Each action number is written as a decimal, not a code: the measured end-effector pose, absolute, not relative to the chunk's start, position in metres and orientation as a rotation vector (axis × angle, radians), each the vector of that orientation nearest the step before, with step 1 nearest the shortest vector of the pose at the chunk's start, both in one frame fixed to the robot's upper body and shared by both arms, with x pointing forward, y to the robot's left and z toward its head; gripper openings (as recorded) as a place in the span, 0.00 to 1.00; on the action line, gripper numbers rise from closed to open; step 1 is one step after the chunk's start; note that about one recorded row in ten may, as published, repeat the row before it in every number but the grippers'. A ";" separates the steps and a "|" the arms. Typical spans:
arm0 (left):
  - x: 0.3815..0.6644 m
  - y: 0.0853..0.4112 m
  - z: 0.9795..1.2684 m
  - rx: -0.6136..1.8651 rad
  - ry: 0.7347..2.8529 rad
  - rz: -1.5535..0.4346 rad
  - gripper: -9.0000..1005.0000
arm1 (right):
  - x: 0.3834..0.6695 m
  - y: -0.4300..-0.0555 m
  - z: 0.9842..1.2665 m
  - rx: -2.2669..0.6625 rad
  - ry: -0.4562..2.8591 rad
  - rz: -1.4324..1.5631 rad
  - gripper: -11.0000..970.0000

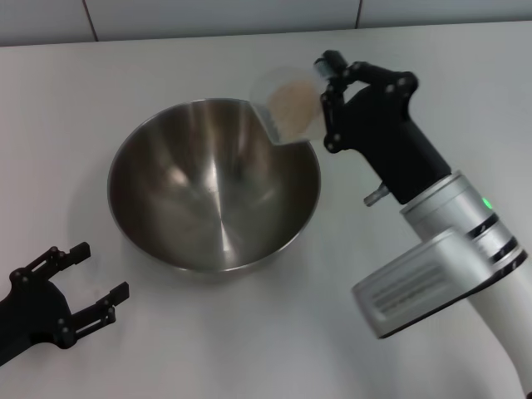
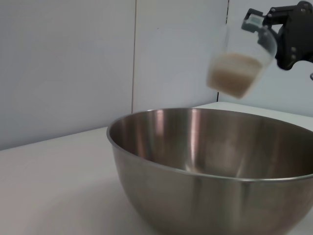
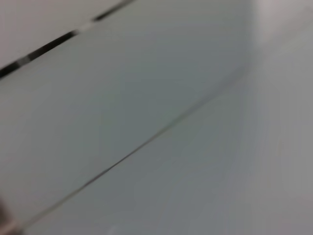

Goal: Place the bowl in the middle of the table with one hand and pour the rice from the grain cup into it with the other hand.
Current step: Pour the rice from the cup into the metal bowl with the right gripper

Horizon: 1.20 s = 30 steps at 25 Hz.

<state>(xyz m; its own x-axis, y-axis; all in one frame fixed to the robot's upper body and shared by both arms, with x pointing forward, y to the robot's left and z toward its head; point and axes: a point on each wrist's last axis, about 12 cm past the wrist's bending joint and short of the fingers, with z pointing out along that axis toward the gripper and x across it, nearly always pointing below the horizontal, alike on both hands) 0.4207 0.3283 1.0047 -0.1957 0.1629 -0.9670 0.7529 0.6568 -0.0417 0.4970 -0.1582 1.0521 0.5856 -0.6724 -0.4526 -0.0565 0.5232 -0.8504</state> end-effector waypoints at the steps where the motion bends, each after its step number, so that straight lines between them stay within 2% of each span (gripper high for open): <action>1: 0.421 0.328 1.005 0.747 1.717 -0.635 0.83 | 0.497 -0.158 1.052 -0.966 0.887 -0.433 0.03; 5: 0.421 0.328 1.005 0.748 1.715 -0.636 0.83 | 0.488 -0.146 1.048 -1.215 0.617 -0.751 0.03; 12: 0.423 0.327 1.005 0.750 1.712 -0.638 0.83 | 0.484 -0.135 1.049 -1.362 0.328 -0.979 0.03; 14: 0.424 0.326 1.006 0.752 1.709 -0.640 0.83 | 0.483 -0.127 1.046 -1.464 0.149 -1.137 0.03; 30: 0.427 0.325 1.008 0.758 1.699 -0.648 0.83 | 0.476 -0.110 1.041 -1.586 -0.308 -1.421 0.03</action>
<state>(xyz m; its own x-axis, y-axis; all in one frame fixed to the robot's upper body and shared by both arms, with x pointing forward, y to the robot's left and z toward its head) 0.4270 0.3251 1.0077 -0.1834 0.1576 -0.9703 0.7637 0.6443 -0.0397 0.4758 -0.1096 1.0414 0.2930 -0.3886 0.8736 0.7158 -0.5166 -0.4698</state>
